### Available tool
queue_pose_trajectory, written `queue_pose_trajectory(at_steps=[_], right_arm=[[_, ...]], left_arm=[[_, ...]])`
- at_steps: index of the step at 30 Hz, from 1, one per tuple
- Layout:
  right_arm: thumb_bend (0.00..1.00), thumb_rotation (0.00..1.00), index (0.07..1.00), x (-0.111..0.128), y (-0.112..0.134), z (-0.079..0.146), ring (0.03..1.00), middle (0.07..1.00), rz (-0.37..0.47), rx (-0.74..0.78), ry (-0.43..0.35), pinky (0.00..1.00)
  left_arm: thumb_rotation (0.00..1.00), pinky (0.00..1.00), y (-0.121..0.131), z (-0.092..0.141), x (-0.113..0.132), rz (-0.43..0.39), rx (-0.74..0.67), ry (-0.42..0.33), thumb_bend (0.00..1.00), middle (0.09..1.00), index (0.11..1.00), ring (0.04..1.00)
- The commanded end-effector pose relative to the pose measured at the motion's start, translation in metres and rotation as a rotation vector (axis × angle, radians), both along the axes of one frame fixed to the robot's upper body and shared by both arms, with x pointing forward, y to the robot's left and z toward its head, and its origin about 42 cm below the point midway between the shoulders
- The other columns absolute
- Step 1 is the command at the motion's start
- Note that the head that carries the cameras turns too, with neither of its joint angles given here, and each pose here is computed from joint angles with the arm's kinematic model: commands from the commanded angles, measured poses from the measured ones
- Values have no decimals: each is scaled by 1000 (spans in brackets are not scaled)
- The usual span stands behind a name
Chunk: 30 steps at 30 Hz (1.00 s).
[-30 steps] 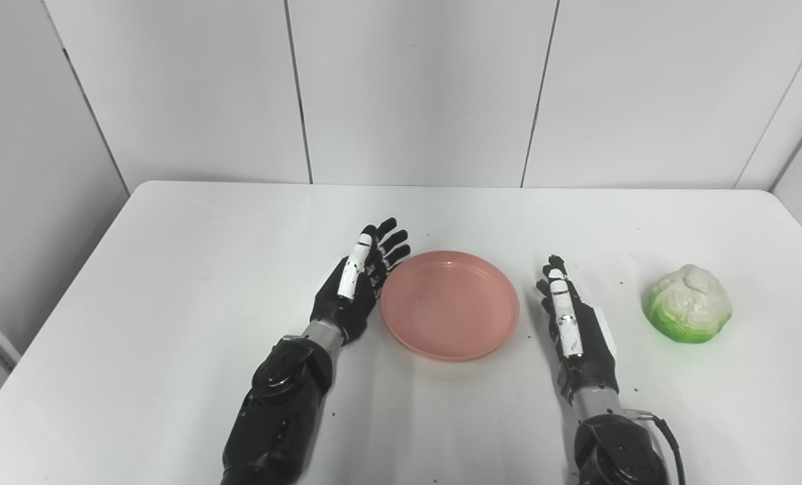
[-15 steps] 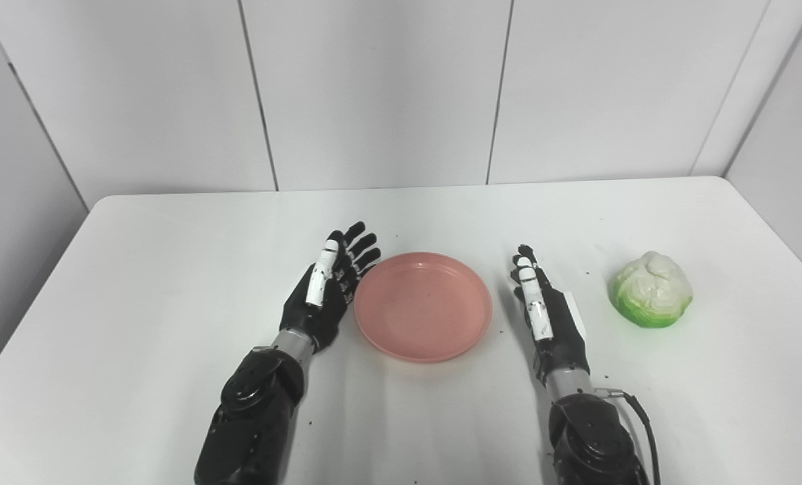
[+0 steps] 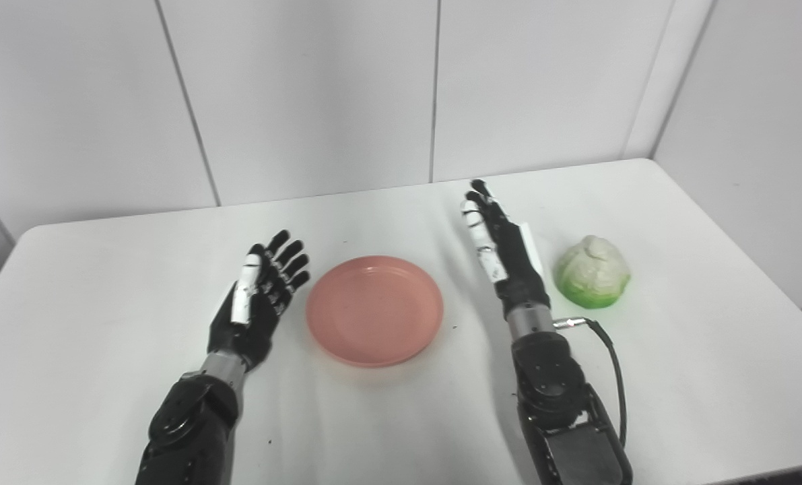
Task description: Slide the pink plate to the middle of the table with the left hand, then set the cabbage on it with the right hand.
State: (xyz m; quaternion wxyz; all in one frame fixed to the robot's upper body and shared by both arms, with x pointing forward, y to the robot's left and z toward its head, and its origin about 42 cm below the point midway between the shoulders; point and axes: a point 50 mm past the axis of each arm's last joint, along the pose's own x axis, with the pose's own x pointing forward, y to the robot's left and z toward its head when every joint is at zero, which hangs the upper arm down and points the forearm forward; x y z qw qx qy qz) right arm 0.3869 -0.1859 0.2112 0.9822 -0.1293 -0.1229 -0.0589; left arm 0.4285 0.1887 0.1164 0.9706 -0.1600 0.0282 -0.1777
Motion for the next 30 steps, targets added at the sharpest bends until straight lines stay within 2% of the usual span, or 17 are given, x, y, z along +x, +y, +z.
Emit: queue_pose_trajectory(at_steps=[1,6,9,13,16,17,22,30], right_arm=[[576,936,902,6,0,41,859,877,-20,-45,-163,832],[623,930,904,4,-12,59,880,886,-82,-145,-199,844],[646,905,912,0,-24,73,892,910,-128,-226,-223,798],[748,865,907,-6,-40,83,883,908,-212,-328,-245,811],[816,792,925,-10,-50,87,885,905,-266,-377,-246,824],[847,745,936,-11,-54,88,883,907,-282,-393,-245,811],[913,653,967,-19,-78,89,904,935,-361,-459,-235,816],[981,571,980,-31,-108,79,917,954,-437,-471,-213,827]], left_arm=[[1000,941,16,-25,-9,10,23,92,457,941,936,939],[1000,947,23,-28,-7,7,18,89,452,949,940,941],[1000,950,29,-29,-6,-1,1,83,443,956,948,947],[1000,955,35,-31,-4,-4,-14,84,447,959,948,949],[1000,953,38,-32,-4,4,-13,93,455,953,941,945],[1000,950,39,-32,-4,7,-12,96,459,950,938,943],[1000,952,44,-32,-2,13,-24,104,451,951,941,945],[1000,952,51,-34,0,14,-25,107,464,949,938,941]])
